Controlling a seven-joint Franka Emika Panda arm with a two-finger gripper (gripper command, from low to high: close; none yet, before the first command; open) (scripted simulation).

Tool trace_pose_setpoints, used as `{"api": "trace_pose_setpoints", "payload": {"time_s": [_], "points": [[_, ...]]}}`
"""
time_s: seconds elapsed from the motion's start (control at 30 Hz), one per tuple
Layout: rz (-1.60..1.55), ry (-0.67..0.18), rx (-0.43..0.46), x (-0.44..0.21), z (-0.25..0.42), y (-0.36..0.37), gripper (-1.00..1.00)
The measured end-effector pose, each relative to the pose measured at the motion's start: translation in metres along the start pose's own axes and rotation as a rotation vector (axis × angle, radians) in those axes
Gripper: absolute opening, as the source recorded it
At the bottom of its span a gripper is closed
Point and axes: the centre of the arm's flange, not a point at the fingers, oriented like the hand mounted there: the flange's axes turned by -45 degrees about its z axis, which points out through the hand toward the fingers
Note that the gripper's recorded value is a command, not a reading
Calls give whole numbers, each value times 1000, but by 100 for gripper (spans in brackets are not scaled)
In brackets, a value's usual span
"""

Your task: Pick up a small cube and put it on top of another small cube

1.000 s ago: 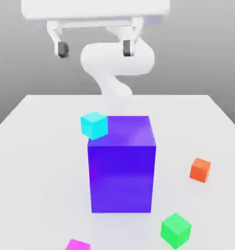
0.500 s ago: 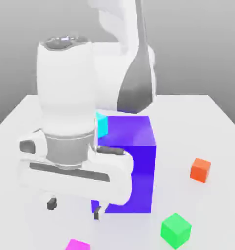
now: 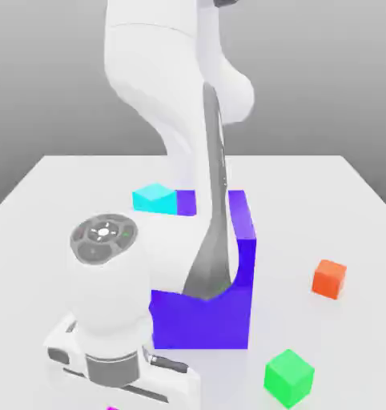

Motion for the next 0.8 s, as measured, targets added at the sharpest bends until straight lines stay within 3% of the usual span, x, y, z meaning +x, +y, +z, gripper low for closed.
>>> {"api": "trace_pose_setpoints", "payload": {"time_s": [0.13,0.5,0.67,0.7,0.8], "points": [[-40,0,1,-4,-48,-9,-100],[-900,-1,2,-119,-97,-179,-100],[-1024,-1,0,-140,-55,-198,-100],[-1026,-1,0,-141,-44,-198,100],[-1026,-1,0,-141,-44,-198,100]]}}
